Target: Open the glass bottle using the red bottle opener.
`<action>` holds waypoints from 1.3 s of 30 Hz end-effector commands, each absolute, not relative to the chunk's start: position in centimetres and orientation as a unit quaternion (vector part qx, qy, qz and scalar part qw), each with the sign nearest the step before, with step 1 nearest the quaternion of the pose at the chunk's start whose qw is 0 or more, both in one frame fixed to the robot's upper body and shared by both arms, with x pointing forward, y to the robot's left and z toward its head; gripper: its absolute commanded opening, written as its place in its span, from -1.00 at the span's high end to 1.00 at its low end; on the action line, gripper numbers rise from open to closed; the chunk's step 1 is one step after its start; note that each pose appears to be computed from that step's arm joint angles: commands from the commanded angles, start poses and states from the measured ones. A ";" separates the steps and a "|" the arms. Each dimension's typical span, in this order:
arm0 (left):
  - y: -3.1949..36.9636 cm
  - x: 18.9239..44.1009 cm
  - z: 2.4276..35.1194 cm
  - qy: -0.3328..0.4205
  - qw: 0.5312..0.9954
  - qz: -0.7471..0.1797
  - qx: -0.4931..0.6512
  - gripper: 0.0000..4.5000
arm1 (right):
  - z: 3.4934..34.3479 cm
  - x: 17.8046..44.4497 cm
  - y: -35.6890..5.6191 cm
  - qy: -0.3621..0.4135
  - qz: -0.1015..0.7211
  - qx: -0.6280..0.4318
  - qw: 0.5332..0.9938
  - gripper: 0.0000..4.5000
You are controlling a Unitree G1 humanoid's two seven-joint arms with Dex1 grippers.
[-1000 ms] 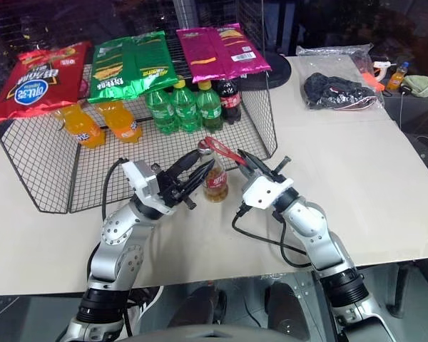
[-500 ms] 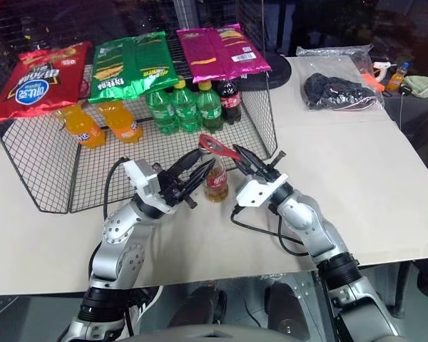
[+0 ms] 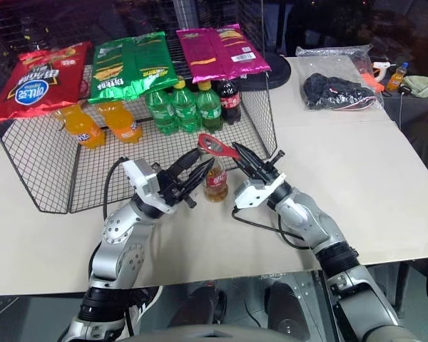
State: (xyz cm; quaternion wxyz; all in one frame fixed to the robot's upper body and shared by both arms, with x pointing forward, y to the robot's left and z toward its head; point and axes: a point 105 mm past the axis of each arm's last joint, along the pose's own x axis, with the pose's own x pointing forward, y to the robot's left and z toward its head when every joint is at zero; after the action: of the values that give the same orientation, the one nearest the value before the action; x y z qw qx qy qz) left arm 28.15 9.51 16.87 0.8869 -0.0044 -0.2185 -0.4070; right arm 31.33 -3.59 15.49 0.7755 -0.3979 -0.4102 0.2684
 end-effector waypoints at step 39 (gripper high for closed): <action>8.4 28.4 15.8 -0.202 0.886 -0.417 -0.008 0.39 | 26.9 33.1 -6.5 -0.541 0.200 -0.515 0.634 1.00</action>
State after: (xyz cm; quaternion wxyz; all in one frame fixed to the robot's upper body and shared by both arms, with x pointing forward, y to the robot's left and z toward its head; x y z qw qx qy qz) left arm 28.48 8.70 16.94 0.8831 -0.0068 -0.2269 -0.4106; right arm 33.73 -6.22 24.36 0.6317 -0.5345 -0.5117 0.2312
